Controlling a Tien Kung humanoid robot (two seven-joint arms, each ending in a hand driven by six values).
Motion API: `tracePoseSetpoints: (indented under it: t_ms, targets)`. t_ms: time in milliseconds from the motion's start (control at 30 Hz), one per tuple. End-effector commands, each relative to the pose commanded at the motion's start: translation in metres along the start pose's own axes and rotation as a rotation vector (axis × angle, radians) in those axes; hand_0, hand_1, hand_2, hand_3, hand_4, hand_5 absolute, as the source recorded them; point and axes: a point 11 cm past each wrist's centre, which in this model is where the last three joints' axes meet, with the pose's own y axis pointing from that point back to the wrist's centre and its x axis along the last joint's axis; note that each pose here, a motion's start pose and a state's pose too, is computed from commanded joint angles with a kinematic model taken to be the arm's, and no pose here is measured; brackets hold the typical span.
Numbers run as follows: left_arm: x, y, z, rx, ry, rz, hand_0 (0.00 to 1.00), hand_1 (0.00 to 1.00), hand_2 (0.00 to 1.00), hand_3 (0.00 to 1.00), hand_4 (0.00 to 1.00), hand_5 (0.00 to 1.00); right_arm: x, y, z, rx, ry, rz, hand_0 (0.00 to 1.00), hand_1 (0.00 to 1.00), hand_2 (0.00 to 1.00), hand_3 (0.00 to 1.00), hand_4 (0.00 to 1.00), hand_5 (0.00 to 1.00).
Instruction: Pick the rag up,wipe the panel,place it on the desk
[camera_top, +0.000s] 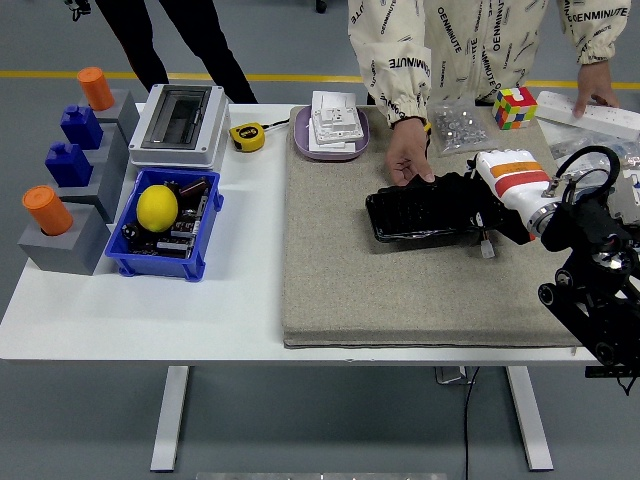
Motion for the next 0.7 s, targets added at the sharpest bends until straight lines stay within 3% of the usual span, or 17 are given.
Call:
tracePoseSetpoints:
  t_ms: [700]
  targets:
    - [0.001, 0.0, 0.004, -0.005, -0.001, 0.003, 0.64, 0.689, 0.721, 0.565, 0.592, 0.467, -0.002, -0.016, -0.071, 0.138, -0.019, -0.006, 0.222, 0.357, 0.438, 0.417, 0.997, 0.061]
